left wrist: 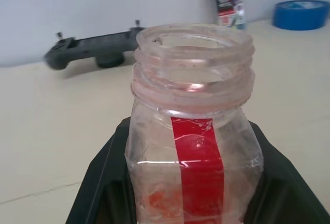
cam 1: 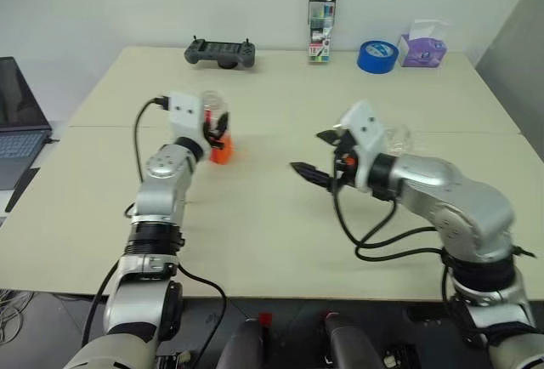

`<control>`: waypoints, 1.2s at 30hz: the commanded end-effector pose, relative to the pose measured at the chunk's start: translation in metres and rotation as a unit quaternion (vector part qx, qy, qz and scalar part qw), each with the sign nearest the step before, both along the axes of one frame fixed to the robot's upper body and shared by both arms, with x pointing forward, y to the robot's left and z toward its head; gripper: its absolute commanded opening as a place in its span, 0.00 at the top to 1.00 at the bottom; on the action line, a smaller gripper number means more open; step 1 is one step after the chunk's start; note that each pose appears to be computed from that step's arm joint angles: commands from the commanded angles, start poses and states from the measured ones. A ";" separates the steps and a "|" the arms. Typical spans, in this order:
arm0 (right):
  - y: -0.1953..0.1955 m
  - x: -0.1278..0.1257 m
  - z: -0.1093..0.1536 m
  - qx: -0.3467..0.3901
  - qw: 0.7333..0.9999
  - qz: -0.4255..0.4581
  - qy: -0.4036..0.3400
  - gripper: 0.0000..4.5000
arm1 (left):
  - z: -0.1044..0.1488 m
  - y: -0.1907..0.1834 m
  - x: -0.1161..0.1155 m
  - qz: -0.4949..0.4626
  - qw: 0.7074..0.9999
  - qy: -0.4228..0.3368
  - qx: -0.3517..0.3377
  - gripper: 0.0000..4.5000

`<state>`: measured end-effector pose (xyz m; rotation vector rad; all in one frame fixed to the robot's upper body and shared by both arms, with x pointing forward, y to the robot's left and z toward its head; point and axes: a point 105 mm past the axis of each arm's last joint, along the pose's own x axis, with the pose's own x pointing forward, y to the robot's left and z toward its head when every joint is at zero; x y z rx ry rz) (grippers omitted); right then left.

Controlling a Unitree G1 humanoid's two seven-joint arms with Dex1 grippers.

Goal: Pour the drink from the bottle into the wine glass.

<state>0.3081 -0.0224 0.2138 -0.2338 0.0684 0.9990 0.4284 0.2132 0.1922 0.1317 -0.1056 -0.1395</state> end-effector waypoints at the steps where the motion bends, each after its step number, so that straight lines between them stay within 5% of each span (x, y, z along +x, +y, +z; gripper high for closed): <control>1: 0.024 -0.004 0.005 0.007 0.999 0.040 -0.017 0.00 | 0.031 0.021 -0.003 0.030 0.998 -0.049 -0.020 0.57; 11: 0.045 0.015 0.012 0.044 0.999 0.018 -0.026 0.00 | 0.019 0.049 -0.009 0.046 0.992 -0.054 -0.109 0.57; 28: 0.035 0.015 0.004 0.043 0.999 -0.001 -0.012 0.00 | -0.008 0.049 -0.004 0.070 0.994 -0.012 -0.087 0.57; 36: 0.027 0.018 0.000 0.035 0.999 -0.008 -0.011 0.00 | -0.012 0.052 -0.008 0.080 0.993 -0.005 -0.085 0.00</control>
